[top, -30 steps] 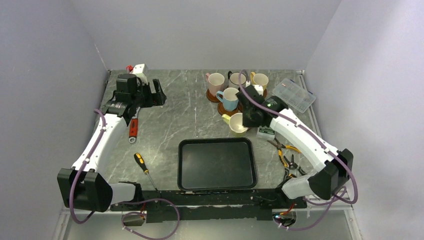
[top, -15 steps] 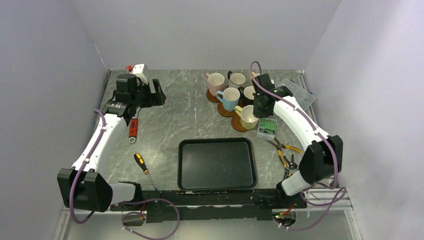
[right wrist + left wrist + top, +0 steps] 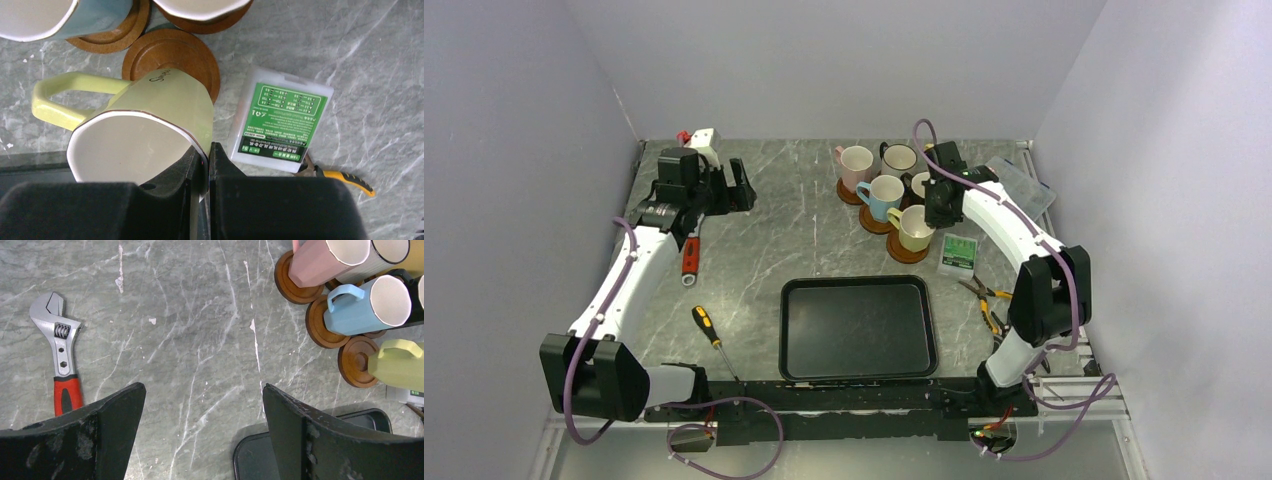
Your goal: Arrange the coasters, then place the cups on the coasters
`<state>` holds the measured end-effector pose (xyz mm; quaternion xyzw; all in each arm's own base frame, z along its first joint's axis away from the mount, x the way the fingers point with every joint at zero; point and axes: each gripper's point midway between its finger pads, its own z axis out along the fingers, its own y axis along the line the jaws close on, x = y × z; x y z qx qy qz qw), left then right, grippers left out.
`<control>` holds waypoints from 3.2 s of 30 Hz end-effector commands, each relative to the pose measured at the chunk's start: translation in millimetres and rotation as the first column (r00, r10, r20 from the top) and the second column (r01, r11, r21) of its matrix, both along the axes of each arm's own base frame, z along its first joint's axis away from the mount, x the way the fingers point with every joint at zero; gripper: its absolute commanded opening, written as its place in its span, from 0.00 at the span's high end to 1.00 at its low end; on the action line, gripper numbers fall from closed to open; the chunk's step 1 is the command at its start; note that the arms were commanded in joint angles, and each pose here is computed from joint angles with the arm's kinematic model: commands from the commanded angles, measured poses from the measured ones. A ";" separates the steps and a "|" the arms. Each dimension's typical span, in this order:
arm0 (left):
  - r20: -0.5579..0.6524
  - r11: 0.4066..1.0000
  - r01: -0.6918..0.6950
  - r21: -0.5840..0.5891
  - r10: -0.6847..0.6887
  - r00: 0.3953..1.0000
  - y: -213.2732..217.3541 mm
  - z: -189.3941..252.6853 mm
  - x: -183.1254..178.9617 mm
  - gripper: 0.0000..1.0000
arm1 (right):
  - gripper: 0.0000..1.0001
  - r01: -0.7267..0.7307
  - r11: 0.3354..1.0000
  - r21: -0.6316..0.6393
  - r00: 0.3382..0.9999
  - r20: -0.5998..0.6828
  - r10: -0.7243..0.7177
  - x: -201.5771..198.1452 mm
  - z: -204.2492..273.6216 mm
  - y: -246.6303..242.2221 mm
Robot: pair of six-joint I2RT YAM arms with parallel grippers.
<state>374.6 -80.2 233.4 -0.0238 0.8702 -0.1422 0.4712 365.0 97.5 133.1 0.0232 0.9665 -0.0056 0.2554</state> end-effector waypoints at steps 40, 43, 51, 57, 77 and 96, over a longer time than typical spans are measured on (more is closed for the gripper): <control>0.019 1.000 0.000 0.004 0.000 1.000 1.1 3.1 6.3 0.07 | 1.00 -0.099 0.994 0.040 0.993 0.074 0.096 43.0 6.0 14.2; 0.019 1.000 0.000 0.005 0.000 1.000 1.6 2.8 6.5 0.06 | 1.00 -0.100 0.994 0.038 0.993 0.070 0.097 41.0 7.8 13.5; 0.018 1.000 0.003 0.003 -0.003 1.000 0.7 2.7 6.4 0.06 | 1.00 -0.103 0.994 0.039 0.993 0.059 0.101 35.5 8.7 12.5; 0.014 1.000 0.003 0.004 -0.003 1.000 0.9 1.4 6.3 0.06 | 1.00 -0.099 0.995 0.032 0.994 0.051 0.097 34.5 6.0 11.0; 0.016 1.000 -0.002 0.005 0.002 1.000 1.6 2.0 6.2 0.07 | 0.38 -0.107 0.994 0.016 0.989 0.099 0.105 35.2 28.7 7.4; 0.041 0.992 -0.124 -0.028 0.125 0.991 31.9 6.5 10.5 0.06 | 0.00 -0.017 0.990 0.137 0.944 0.329 -0.029 33.0 107.6 -43.7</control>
